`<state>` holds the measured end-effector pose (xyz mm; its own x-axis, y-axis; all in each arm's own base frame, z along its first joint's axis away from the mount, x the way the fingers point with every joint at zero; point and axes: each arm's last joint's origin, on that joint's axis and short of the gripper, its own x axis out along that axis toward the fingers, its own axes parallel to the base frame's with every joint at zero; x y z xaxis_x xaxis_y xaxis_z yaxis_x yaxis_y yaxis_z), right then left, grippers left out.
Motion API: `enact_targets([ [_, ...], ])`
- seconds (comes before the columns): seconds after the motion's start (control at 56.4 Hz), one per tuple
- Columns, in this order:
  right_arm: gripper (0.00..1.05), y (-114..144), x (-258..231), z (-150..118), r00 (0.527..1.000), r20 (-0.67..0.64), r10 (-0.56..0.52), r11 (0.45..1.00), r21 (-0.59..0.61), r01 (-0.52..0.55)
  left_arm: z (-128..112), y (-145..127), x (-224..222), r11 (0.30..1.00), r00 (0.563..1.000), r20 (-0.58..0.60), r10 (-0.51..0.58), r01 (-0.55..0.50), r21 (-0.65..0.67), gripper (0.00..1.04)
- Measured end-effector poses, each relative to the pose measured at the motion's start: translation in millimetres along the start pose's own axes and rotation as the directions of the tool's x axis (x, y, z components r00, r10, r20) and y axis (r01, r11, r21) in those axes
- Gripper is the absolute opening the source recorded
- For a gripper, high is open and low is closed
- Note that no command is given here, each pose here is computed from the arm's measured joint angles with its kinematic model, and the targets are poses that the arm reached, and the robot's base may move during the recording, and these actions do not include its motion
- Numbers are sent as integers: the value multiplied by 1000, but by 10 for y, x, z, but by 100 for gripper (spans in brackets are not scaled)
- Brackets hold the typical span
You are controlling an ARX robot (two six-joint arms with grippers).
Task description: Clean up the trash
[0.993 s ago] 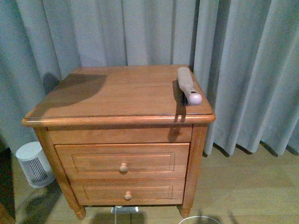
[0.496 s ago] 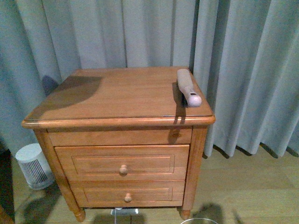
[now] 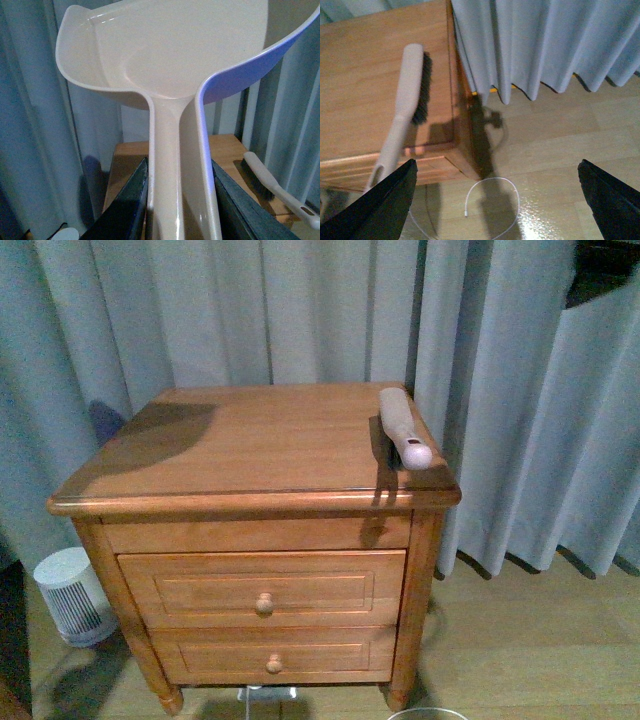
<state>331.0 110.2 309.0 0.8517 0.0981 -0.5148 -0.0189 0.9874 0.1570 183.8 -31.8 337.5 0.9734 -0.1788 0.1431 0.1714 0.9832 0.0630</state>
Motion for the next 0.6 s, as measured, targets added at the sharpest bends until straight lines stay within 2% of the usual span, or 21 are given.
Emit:
enact_targets([
  [0.106, 97, 371, 268, 70, 999, -48, 12, 1000, -4, -12, 0, -1, 0, 1000, 1000, 0, -1, 1, 0, 29],
  [0.266, 97, 800, 617, -85, 990, -143, -13, 999, -31, 9, 0, 0, 0, 1000, 1000, 0, 0, 0, 0, 29],
  [0.39, 97, 954, 847, -234, 978, -199, -60, 998, -49, 51, 0, -1, 0, 1000, 1000, 0, 0, 0, 0, 29],
  [0.603, 97, 1041, 1123, -351, 967, -238, -94, 995, -43, 86, 0, -1, 0, 1000, 1000, 0, 0, 0, 0, 29],
])
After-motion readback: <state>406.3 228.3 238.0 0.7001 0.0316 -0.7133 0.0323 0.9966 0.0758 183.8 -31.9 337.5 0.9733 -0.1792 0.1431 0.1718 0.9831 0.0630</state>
